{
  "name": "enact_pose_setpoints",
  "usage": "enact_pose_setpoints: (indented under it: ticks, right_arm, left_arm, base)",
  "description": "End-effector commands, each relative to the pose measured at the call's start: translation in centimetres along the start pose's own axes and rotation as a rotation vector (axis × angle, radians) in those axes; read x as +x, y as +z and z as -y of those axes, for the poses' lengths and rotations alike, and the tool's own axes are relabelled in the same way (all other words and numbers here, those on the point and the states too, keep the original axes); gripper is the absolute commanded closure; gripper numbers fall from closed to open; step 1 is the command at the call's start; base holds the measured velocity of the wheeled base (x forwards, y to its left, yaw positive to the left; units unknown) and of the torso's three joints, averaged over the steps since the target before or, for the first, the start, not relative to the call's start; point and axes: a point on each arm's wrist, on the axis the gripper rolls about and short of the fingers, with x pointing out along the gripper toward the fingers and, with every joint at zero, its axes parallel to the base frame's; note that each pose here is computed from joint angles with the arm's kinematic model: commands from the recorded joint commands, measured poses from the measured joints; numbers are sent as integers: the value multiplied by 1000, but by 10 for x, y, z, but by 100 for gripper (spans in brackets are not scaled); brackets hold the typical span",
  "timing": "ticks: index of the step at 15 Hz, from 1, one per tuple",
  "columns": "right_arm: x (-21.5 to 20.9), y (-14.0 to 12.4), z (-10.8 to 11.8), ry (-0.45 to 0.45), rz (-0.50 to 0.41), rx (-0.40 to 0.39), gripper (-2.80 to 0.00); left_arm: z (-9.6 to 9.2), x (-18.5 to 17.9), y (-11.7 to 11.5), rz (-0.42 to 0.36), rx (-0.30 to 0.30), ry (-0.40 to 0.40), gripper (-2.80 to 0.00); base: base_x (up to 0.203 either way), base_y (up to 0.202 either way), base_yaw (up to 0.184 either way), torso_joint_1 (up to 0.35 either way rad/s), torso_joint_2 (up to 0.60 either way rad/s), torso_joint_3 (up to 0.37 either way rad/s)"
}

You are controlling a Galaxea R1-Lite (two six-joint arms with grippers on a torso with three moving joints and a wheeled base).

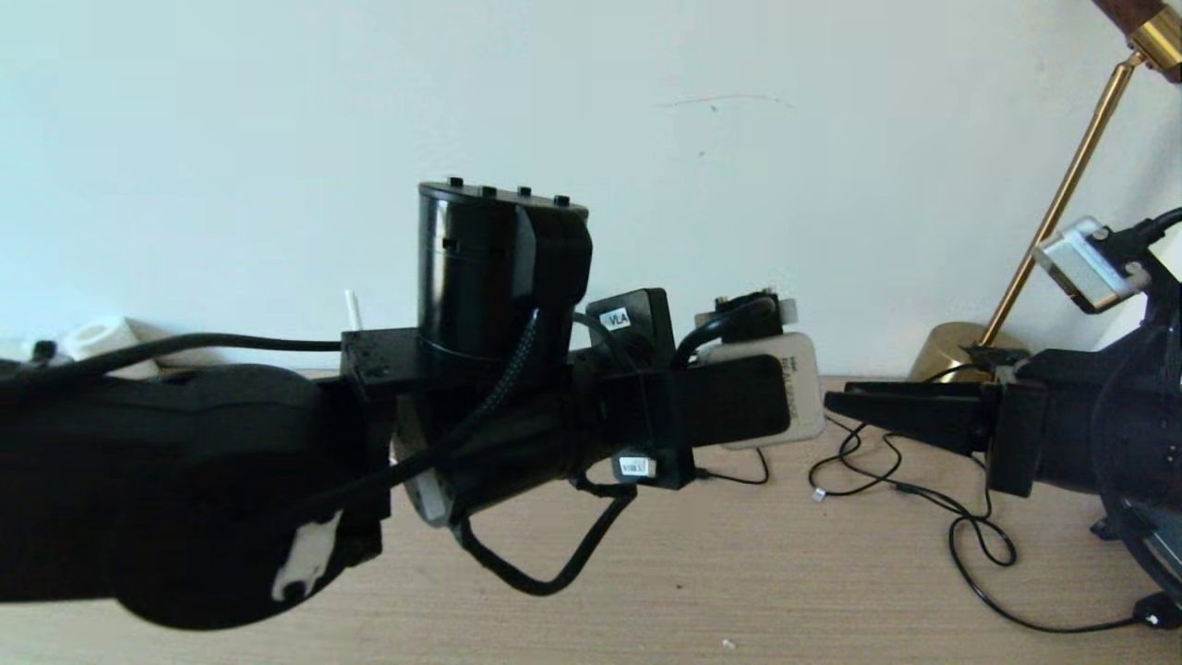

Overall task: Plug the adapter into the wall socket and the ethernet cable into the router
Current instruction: Hand it to the other hand

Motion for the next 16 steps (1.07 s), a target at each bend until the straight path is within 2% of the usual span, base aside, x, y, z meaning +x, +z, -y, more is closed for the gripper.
enact_pose_setpoints:
  ticks: [1,13,16]
  right_arm:
    - [1,0,-1,11,-3,2,-280]
    - [3,2,-9,43,0,-10,-280]
    - [2,3,-9,45,3,0,-280]
  left_arm:
    - [5,3,4,9,10,-14,0]
    - [12,20,17,48,12,-17,0]
    - [12,19,22,62,-14,-15,0]
  base:
    - [0,0,0,0,0,0]
    - [0,0,0,0,0,0]
    - [0,0,0,0,0,0]
